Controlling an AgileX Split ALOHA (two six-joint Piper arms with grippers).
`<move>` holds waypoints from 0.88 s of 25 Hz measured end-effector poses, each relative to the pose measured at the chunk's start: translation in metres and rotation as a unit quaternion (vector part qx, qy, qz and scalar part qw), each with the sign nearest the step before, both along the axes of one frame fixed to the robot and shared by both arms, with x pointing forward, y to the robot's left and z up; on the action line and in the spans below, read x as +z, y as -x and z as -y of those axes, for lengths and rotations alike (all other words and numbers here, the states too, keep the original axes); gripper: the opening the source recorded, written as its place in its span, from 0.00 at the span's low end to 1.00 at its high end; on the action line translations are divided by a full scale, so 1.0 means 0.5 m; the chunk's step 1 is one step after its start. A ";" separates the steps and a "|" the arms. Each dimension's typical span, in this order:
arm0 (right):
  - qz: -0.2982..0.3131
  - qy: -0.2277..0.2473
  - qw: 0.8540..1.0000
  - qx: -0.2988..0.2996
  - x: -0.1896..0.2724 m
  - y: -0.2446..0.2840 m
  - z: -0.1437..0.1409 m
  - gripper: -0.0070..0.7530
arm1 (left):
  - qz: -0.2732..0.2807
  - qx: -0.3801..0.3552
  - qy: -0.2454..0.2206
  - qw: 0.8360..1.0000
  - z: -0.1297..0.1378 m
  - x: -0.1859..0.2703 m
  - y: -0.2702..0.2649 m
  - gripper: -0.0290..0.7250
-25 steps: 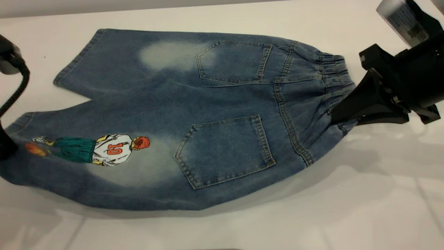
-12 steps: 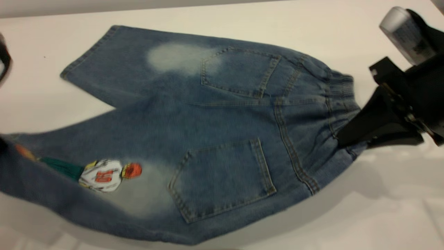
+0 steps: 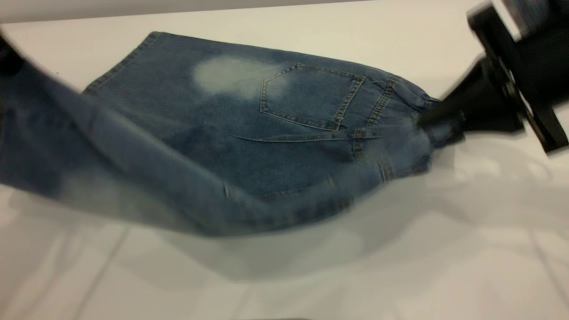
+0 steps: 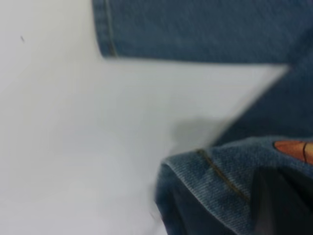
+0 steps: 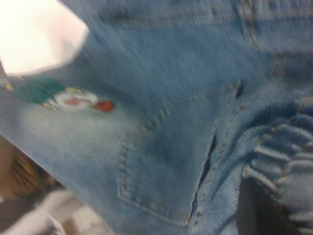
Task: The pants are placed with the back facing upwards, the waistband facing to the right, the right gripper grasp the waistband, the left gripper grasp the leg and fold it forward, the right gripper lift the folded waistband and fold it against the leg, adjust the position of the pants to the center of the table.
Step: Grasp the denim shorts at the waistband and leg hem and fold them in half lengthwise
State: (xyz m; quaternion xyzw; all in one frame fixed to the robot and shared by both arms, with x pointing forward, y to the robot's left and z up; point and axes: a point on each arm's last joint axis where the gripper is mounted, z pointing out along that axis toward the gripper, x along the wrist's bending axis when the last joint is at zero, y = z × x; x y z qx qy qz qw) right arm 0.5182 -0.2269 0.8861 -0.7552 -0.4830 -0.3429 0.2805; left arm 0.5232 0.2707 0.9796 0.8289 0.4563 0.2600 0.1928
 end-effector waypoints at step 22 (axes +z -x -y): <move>-0.118 -0.116 0.946 -0.278 -0.130 -0.191 0.125 0.06 | 0.035 0.107 0.092 0.989 0.042 -0.193 -0.427 0.05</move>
